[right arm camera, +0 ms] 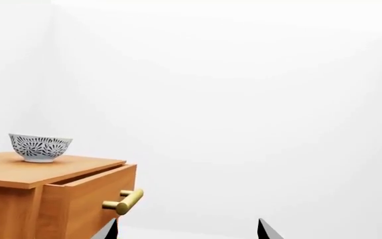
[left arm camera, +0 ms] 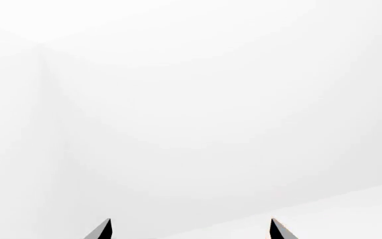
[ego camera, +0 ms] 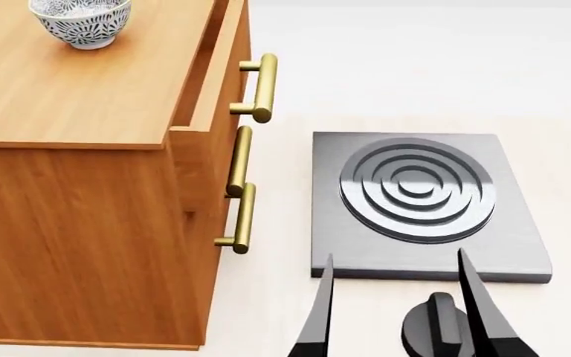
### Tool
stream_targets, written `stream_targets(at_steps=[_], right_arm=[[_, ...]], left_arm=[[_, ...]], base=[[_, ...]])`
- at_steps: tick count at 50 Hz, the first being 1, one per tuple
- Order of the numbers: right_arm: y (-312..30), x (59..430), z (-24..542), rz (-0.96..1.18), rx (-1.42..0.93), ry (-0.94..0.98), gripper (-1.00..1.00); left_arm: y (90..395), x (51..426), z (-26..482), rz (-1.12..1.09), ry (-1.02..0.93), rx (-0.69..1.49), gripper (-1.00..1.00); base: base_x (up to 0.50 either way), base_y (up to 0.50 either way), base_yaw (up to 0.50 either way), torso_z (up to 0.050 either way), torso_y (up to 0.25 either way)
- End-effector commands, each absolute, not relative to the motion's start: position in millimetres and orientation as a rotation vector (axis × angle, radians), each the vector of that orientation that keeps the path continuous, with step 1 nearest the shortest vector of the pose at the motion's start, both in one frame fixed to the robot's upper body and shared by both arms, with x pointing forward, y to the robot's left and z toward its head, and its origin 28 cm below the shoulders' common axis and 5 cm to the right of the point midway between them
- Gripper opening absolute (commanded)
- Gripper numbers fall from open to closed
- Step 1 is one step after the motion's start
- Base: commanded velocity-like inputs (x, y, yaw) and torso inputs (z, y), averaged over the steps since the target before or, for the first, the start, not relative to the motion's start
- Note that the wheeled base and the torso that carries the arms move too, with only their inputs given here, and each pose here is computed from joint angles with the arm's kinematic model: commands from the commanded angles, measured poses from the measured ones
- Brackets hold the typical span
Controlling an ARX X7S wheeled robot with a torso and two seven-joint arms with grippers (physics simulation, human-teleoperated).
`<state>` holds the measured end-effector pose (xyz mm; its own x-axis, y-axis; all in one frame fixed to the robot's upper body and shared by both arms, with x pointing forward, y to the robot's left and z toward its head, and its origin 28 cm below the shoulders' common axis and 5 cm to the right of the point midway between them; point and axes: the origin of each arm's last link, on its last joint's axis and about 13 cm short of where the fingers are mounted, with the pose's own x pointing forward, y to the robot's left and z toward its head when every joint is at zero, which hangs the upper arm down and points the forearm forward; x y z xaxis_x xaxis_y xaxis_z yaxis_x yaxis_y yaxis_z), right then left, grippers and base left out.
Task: Pick the akita bowl on the wooden cabinet and place it on the plate.
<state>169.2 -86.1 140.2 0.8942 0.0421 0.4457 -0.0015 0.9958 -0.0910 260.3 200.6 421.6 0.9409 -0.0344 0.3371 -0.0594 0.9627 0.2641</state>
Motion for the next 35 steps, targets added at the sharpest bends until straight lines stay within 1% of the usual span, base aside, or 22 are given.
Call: stream_targets(at_steps=[1,5,24,32,35], right_arm=[[-86.7,168.4,141.3,0.022,-0.091,-0.468,1.0],[-86.9,168.9,141.1,0.017,-0.087,-0.467,1.0],[-86.7,168.7,140.8,0.016,-0.087,-0.472,1.0],[-87.5,170.0,140.7,-0.002,-0.088,-0.463,1.0],[-87.3,169.2,141.2,0.0,-0.084,-0.471,1.0]], left_arm=[[201.3,260.9,420.0,0.013,-0.343,0.273,1.0],[201.9,259.8,421.0,0.015,-0.344,0.267,1.0],[201.9,259.5,419.3,0.01,-0.343,0.261,1.0],[199.9,261.1,415.9,0.007,-0.335,0.274,1.0],[200.2,260.9,417.0,0.007,-0.336,0.272,1.0]], base=[[0.0,0.0,0.0,0.0,0.0],[0.31,0.0,0.0,0.0,0.0],[0.0,0.0,0.0,0.0,0.0],[0.31,0.0,0.0,0.0,0.0],[0.0,0.0,0.0,0.0,0.0]])
